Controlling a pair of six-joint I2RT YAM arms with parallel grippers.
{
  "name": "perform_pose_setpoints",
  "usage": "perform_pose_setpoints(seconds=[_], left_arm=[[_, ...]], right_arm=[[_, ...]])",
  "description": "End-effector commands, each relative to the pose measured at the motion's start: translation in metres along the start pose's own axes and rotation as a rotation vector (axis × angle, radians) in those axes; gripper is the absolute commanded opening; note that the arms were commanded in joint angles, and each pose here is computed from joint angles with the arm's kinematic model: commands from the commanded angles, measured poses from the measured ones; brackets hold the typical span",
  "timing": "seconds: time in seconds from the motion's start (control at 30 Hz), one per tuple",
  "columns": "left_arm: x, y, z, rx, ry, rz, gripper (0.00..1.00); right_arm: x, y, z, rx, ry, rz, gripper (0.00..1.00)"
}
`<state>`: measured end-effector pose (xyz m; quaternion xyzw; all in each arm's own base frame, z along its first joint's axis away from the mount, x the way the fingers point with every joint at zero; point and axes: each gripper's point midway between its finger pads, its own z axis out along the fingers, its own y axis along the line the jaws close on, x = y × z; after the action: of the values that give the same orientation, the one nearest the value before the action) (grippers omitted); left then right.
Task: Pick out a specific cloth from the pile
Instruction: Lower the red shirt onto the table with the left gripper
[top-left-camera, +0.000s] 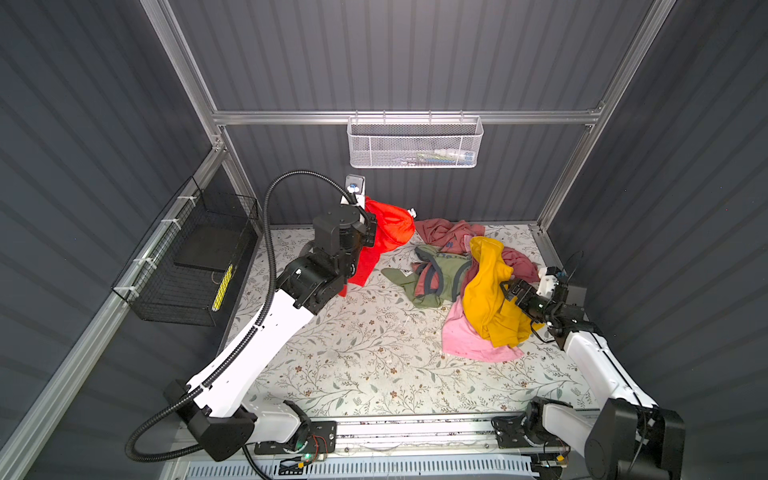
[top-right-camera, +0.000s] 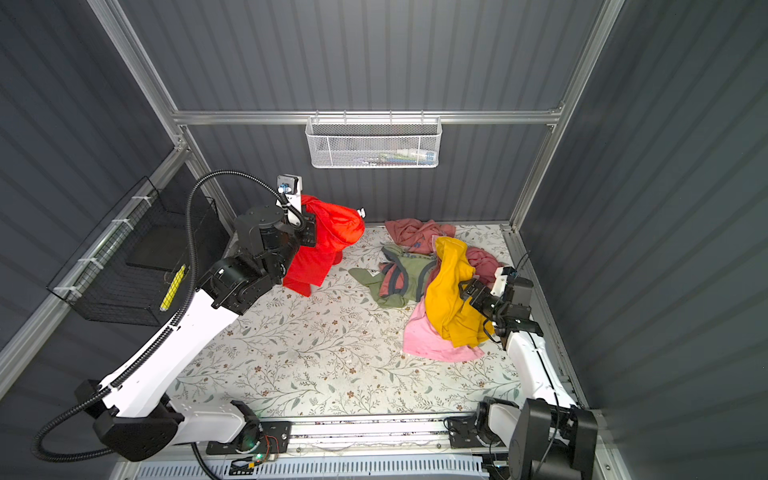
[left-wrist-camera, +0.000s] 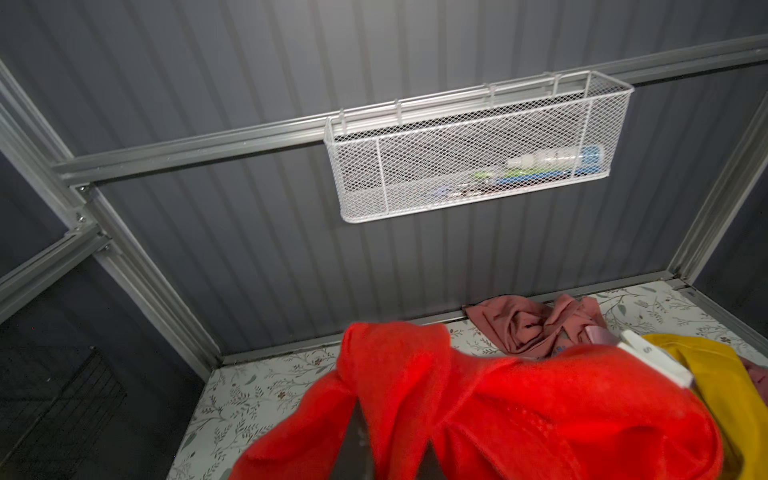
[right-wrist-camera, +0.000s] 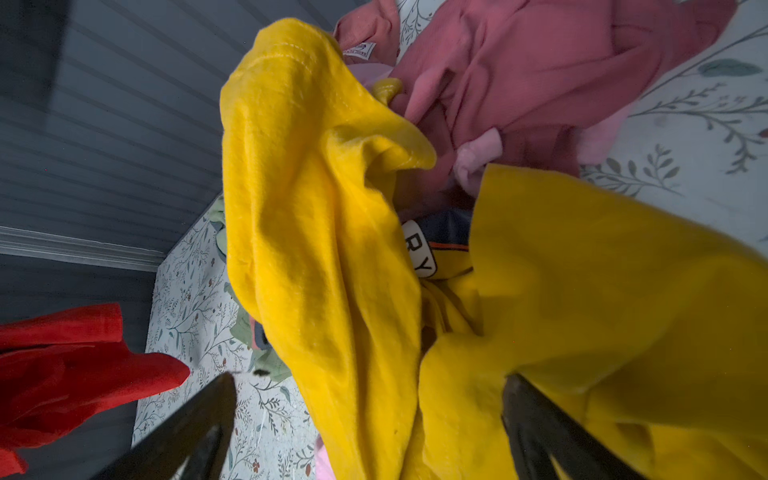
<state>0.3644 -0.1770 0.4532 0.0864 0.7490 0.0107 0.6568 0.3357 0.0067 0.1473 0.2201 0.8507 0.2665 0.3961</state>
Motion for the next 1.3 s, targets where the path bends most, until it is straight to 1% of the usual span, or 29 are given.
perform_pose_setpoints(seconds=[0.0,0.13,0.2,0.23,0.3,0.37,0.57,0.67,0.73,0.8,0.87,0.93,0.97,1.0,1.13,1.23,1.27], left_arm=[[0.011,0.031,-0.002,-0.071,0.02,-0.086,0.0],[0.041,0.051,0.009,-0.101,0.083,-0.131,0.0],[0.05,0.052,0.015,-0.099,0.112,-0.137,0.0],[0.052,0.047,0.017,-0.077,0.119,-0.141,0.0],[0.046,0.035,0.02,-0.014,0.112,-0.182,0.0],[0.033,0.025,0.02,0.051,0.076,-0.233,0.0],[-0.003,0.016,0.012,0.143,-0.005,-0.323,0.0],[-0.011,0.022,0.007,0.128,-0.031,-0.333,0.0],[-0.007,0.029,0.006,0.091,-0.025,-0.313,0.0],[0.007,0.036,0.009,0.052,0.007,-0.299,0.0],[0.03,0.044,0.015,0.003,0.06,-0.279,0.0],[0.062,0.054,0.024,-0.048,0.131,-0.259,0.0],[0.088,0.059,0.029,-0.084,0.19,-0.236,0.0],[0.107,0.064,0.033,-0.116,0.231,-0.212,0.0],[0.184,0.079,0.041,-0.242,0.408,-0.082,0.0],[0.221,0.085,0.041,-0.294,0.495,-0.014,0.0],[0.227,0.086,0.04,-0.305,0.502,-0.003,0.0]], right_arm=[[-0.003,0.006,-0.001,-0.017,-0.009,0.0,0.99],[-0.003,0.007,-0.003,-0.016,-0.011,-0.003,0.99],[-0.004,0.007,-0.004,-0.013,-0.013,-0.006,0.99],[-0.004,0.008,-0.005,-0.012,-0.015,-0.01,0.99],[-0.004,0.007,-0.006,-0.007,-0.016,-0.011,0.99],[-0.004,0.007,-0.008,-0.003,-0.017,-0.013,0.99],[-0.002,0.009,-0.009,-0.008,-0.013,-0.008,0.99],[-0.001,0.011,-0.008,-0.01,-0.01,-0.006,0.98],[0.0,0.011,-0.007,-0.01,-0.007,-0.006,0.98],[0.0,0.012,-0.006,-0.011,-0.005,-0.005,0.98],[0.001,0.014,-0.005,-0.013,-0.003,-0.008,0.98],[0.0,0.017,-0.004,-0.014,-0.003,-0.013,0.98],[0.001,0.017,-0.004,-0.015,0.0,-0.013,0.98],[0.001,0.018,-0.004,-0.013,0.0,-0.016,0.98],[0.0,0.019,-0.004,-0.008,-0.001,-0.027,0.98],[0.0,0.02,-0.005,-0.002,-0.001,-0.034,0.98],[0.0,0.02,-0.005,0.001,-0.002,-0.037,0.98]])
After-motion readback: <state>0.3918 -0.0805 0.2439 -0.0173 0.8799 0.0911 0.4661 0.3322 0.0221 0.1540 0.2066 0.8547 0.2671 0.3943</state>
